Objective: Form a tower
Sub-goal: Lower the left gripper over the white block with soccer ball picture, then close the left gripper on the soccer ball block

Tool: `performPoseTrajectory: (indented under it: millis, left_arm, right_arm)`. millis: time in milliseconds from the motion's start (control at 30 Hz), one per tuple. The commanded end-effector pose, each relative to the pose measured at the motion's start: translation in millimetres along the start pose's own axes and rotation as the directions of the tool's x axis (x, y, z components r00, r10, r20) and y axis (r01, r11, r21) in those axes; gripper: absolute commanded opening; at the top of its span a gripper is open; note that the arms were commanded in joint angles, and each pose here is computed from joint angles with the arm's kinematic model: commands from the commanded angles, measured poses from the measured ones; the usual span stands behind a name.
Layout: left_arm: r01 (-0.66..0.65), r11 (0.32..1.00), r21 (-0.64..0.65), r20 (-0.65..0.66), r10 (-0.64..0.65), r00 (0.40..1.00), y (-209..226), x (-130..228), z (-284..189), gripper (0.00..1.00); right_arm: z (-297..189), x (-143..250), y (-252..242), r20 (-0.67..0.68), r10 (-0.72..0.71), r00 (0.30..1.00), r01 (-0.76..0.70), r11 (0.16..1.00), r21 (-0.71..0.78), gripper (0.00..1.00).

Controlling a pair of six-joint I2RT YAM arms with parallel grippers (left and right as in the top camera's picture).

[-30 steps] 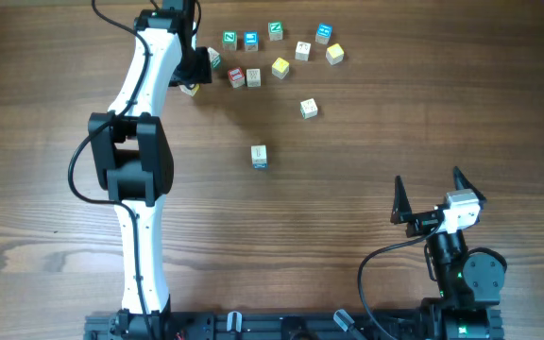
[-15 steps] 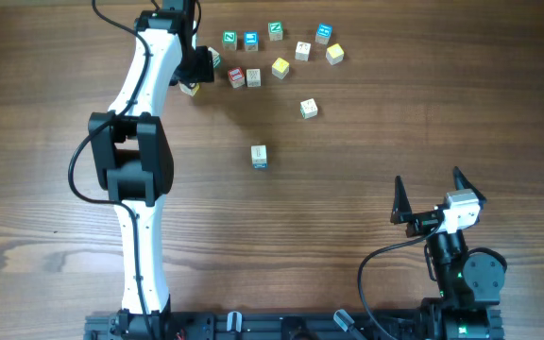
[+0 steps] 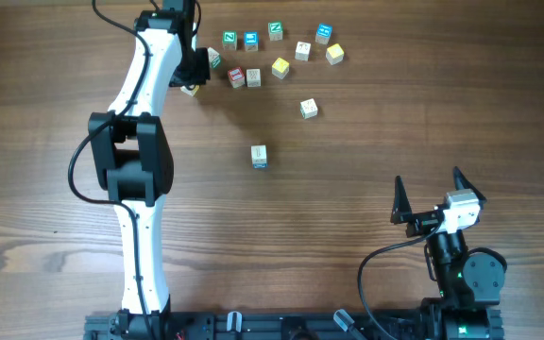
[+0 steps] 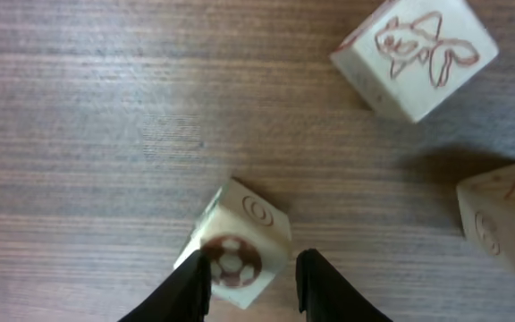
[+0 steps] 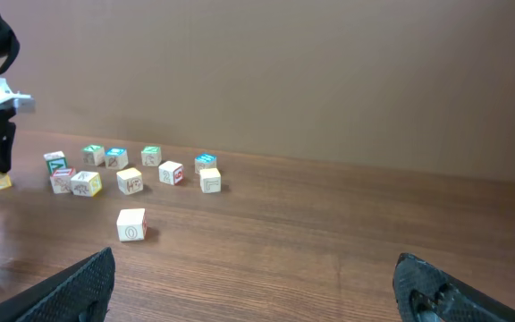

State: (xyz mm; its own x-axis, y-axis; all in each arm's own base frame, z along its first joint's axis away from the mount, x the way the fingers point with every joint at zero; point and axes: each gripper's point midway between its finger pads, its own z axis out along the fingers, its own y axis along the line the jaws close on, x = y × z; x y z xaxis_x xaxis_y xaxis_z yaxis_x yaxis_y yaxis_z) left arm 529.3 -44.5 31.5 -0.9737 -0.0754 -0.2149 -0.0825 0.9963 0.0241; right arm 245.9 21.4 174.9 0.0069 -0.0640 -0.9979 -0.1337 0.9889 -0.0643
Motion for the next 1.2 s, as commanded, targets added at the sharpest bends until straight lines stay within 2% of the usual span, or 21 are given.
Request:
performPoseTrajectory:
  millis: [0, 100, 133, 167, 233, 367, 467, 700, 800, 900, 967, 1167]
  left_arm:
    - [-0.001, 1.0, -0.017, -0.041, 0.0, 0.999, 5, 9, 13, 0.33]
    - [-0.001, 1.0, -0.017, -0.04, 0.0, 0.999, 5, 9, 13, 0.33]
    - [0.0, 1.0, -0.017, -0.041, 0.0, 0.999, 5, 9, 13, 0.28]
    - [-0.001, 1.0, -0.017, -0.041, 0.0, 0.999, 5, 9, 13, 0.29]
    - [-0.001, 1.0, -0.018, -0.038, 0.0, 0.999, 5, 9, 13, 0.51]
    - [0.002, 1.0, -0.013, -0.009, -0.003, 1.0, 4, 2, 13, 0.53]
    - [0.004, 1.0, -0.009, 0.012, -0.004, 1.0, 3, -4, 13, 0.61]
    - [-0.042, 0.999, -0.003, 0.06, 0.042, 0.997, 1, -15, 14, 0.6]
    - [-0.043, 0.999, -0.004, 0.05, 0.043, 0.998, 1, -11, 19, 0.5]
    - [-0.047, 0.999, -0.007, 0.027, 0.048, 0.999, 2, -4, 26, 0.45]
    - [-0.05, 0.999, -0.009, 0.006, 0.05, 0.999, 2, 1, 26, 0.37]
    - [-0.053, 0.998, -0.015, -0.039, 0.052, 0.998, 4, 12, 26, 0.41]
  right_arm:
    - [0, -3, 1, 0.012, 0.013, 1.0, -0.013, 1.0, -0.008, 1.0]
    - [0, -3, 1, 0.012, 0.013, 1.0, -0.013, 1.0, -0.008, 1.0]
    - [0, -3, 1, 0.012, 0.013, 1.0, -0.013, 1.0, -0.008, 1.0]
    - [0, -3, 1, 0.012, 0.013, 1.0, -0.013, 1.0, -0.008, 1.0]
    - [0, -3, 1, 0.012, 0.013, 1.0, -0.013, 1.0, -0.008, 1.0]
    - [0, -3, 1, 0.012, 0.013, 1.0, -0.013, 1.0, -0.008, 1.0]
    - [0, -3, 1, 0.012, 0.013, 1.0, -0.013, 1.0, -0.008, 1.0]
    - [0, -3, 1, 0.012, 0.013, 1.0, -0.012, 1.0, -0.008, 1.0]
    - [0, -3, 1, 0.012, 0.013, 1.0, -0.013, 1.0, -0.008, 1.0]
    - [0, -3, 1, 0.012, 0.013, 1.0, -0.013, 1.0, -0.008, 1.0]
    - [0, -3, 1, 0.012, 0.013, 1.0, -0.013, 1.0, -0.008, 1.0]
    - [0, -3, 1, 0.012, 0.013, 1.0, -0.013, 1.0, -0.008, 1.0]
